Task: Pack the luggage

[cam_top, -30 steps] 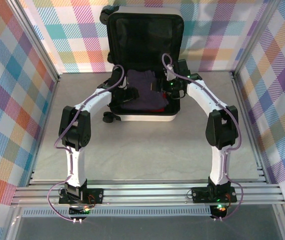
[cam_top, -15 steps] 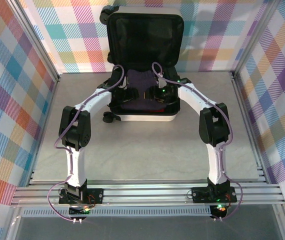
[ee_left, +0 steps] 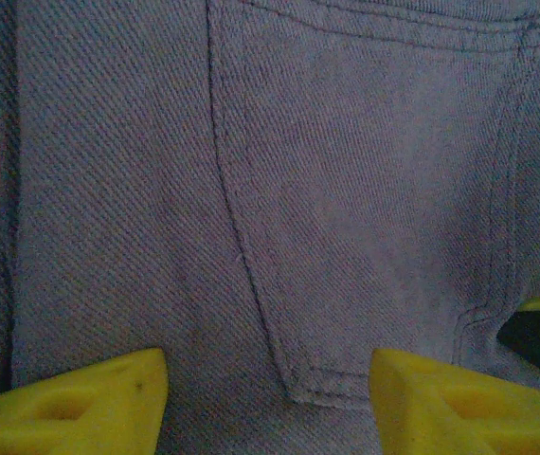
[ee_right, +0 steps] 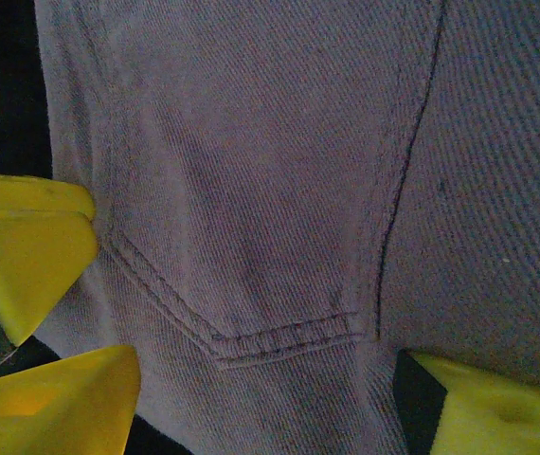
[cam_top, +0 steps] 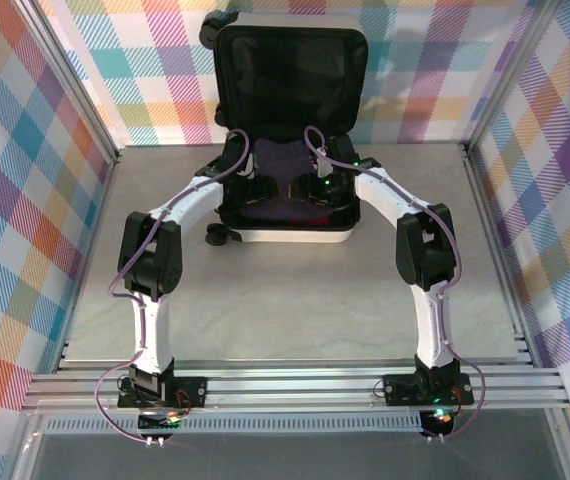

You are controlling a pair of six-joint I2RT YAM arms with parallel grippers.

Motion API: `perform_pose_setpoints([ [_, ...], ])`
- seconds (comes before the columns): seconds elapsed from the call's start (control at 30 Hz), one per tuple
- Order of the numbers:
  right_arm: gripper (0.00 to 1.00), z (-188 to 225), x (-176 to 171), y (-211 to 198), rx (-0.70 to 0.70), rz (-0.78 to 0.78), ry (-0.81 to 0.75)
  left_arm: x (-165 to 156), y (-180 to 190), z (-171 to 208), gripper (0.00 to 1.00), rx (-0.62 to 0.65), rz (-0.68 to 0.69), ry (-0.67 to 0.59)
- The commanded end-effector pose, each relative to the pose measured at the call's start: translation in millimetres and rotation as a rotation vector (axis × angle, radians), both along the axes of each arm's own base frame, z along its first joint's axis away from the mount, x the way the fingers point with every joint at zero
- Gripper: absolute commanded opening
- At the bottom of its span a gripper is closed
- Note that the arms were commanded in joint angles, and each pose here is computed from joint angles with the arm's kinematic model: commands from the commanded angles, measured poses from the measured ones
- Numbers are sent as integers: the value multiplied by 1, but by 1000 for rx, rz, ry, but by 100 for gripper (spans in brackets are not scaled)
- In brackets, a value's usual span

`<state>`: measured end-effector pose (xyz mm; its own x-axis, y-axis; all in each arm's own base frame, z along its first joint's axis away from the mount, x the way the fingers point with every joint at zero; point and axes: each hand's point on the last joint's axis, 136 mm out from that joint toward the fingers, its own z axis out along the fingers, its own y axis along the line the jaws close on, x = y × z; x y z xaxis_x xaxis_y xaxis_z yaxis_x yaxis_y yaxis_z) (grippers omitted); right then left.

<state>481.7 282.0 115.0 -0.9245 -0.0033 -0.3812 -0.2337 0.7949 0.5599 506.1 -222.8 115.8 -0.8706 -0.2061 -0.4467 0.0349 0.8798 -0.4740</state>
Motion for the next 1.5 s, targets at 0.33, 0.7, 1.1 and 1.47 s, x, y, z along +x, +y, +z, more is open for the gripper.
perform_pose_setpoints([
  [0.33,74,53,29,-7,19,-14,-87,12,0,49,61,39,-26,-65],
  [0.7,75,58,73,0,70,-46,-139,70,-5,64,61,15,0,-173],
  [1.1,75,23,96,16,129,-35,-133,94,-4,15,61,-11,59,-150],
  [1.47,75,-37,90,9,56,-47,-41,87,10,-57,61,38,108,0],
])
